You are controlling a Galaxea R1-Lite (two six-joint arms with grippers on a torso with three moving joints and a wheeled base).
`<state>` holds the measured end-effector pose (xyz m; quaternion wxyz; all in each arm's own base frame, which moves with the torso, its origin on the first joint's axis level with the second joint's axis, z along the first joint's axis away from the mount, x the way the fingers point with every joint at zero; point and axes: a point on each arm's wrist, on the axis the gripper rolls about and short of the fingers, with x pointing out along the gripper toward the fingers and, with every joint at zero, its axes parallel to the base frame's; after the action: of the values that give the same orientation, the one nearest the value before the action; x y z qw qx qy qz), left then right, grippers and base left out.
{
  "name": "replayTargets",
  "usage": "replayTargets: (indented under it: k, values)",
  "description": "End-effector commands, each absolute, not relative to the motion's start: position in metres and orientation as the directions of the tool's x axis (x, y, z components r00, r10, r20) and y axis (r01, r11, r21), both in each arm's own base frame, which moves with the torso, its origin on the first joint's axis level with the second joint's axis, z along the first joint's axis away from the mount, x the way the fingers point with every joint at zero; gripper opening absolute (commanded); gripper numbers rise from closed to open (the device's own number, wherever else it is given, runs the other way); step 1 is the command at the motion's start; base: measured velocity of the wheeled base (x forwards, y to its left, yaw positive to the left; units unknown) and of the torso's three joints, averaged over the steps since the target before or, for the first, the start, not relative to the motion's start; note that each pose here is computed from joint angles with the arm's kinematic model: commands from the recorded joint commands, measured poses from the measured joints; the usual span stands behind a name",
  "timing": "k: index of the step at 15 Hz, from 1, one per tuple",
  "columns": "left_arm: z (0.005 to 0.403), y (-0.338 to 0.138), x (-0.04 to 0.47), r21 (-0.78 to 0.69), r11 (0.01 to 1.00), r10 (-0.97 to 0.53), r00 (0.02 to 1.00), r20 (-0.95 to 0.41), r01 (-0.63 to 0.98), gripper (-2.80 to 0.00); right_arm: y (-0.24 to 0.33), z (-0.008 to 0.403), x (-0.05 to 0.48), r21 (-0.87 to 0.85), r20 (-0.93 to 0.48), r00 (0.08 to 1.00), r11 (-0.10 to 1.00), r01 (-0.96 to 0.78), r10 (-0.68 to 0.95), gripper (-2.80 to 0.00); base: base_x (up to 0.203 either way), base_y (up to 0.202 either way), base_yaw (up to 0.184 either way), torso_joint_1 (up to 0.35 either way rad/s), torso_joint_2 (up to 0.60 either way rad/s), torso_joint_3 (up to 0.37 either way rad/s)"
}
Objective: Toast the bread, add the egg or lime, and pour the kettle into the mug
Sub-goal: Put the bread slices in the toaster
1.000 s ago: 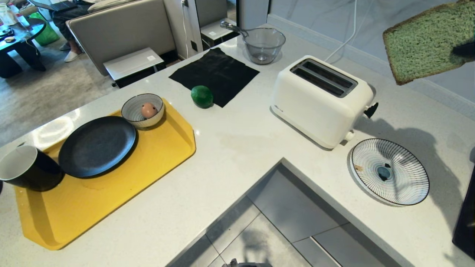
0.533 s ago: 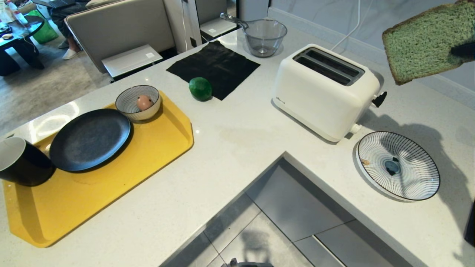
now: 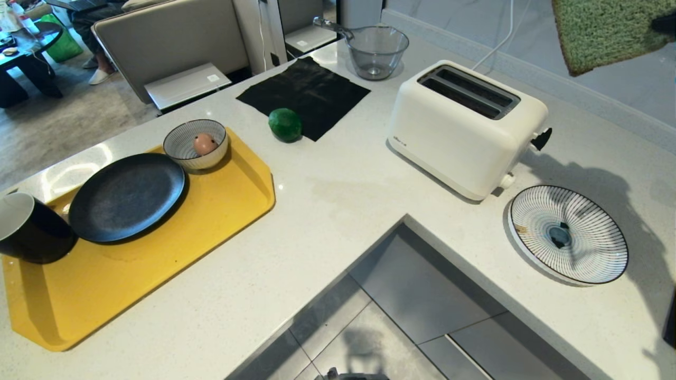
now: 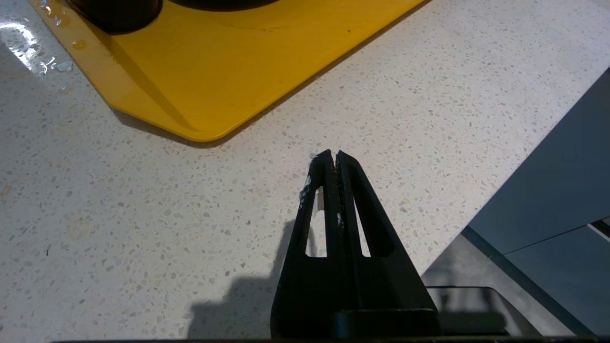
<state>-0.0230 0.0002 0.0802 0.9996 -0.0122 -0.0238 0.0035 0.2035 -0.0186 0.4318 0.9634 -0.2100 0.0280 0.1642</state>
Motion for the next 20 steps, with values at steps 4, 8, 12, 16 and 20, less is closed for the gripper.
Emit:
replayTargets:
  k: [4,8,12,16,20]
  values:
    - [0.076,0.0,-0.022,-0.025,1.0,0.009,0.999,0.032,-0.008,-2.8,-0.019,0.424,0.228,-0.5,-0.141,0.927,0.783,-0.369,0.347,-2.8,0.0,0.0,0.0,0.0,0.0,0.0]
    - [0.076,0.0,-0.022,-0.023,1.0,0.008,0.999,0.034,-0.007,-2.8,-0.019,0.426,0.223,-0.505,-0.132,0.929,0.783,-0.363,0.346,-2.8,0.0,0.0,0.0,0.0,0.0,0.0]
    - [0.076,0.0,-0.022,-0.023,1.0,0.008,0.999,0.034,-0.007,-2.8,-0.018,0.429,0.217,-0.511,-0.121,0.931,0.782,-0.357,0.345,-2.8,0.0,0.0,0.0,0.0,0.0,0.0]
    - [0.076,0.0,-0.022,-0.023,1.0,0.008,0.999,0.034,-0.008,-2.8,-0.018,0.431,0.214,-0.512,-0.117,0.931,0.783,-0.354,0.345,-2.8,0.0,0.0,0.0,0.0,0.0,0.0]
    - [0.076,0.0,-0.022,-0.023,1.0,0.009,0.999,0.034,-0.008,-2.8,-0.017,0.431,0.214,-0.512,-0.116,0.931,0.782,-0.355,0.347,-2.8,0.0,0.0,0.0,0.0,0.0,0.0]
